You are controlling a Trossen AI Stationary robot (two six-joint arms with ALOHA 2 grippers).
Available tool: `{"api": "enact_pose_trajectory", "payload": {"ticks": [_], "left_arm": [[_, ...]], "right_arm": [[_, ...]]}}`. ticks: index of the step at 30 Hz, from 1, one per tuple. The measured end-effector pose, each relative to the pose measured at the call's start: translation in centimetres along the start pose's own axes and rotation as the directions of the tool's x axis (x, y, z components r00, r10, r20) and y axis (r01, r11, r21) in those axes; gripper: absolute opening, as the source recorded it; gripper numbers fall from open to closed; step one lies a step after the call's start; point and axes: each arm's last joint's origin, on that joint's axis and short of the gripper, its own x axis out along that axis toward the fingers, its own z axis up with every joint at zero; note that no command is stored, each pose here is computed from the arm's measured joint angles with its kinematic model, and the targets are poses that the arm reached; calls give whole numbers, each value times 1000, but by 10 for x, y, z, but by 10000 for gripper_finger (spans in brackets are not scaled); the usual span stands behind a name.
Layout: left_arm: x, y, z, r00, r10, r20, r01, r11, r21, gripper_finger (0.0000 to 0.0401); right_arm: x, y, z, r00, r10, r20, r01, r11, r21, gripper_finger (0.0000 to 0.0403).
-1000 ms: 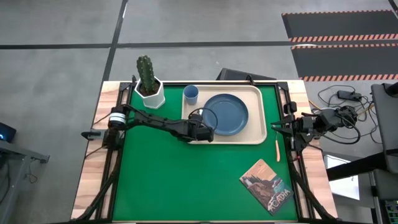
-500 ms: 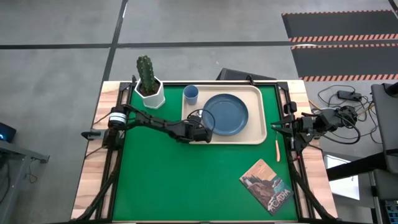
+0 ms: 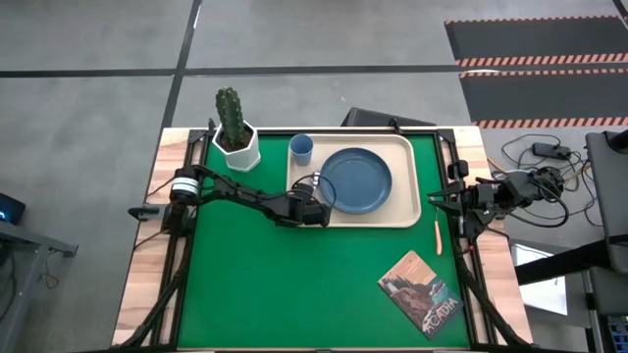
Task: Pick and place plate/cup/fork/spoon on tray
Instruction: Put the yellow spoon on the white serving tray to the left of the blue plate
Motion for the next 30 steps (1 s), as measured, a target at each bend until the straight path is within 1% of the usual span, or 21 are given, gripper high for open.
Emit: {"api": "enact_pose_trajectory", "payload": {"ticks": [2,4,6,10,18,25,30], "left_arm": [[0,0,0,1000,0,4,0,1000,-2,35],[-1,-2,3,999,0,40,1,1000,-15,21],[-2,-2,4,999,4,50,-2,999,-34,13],[-4,-2,6,998,7,58,-5,999,-34,10],[-26,8,15,998,43,44,-43,999,-1,6],[-56,5,20,993,-2,121,-2,1000,31,5],[-63,4,19,991,-19,131,15,999,34,0]], "right_arm": [[0,0,0,1000,0,0,0,1000,0,52],[0,0,0,1000,0,0,0,1000,0,52],[0,0,0,1000,0,0,0,1000,0,52],[0,0,0,1000,0,-1,0,1000,0,52],[0,0,-1,1000,1,-3,-1,1000,4,52],[0,0,-1,1000,2,-6,-2,1000,5,52],[0,0,-1,1000,2,-7,-2,1000,4,52]]}}
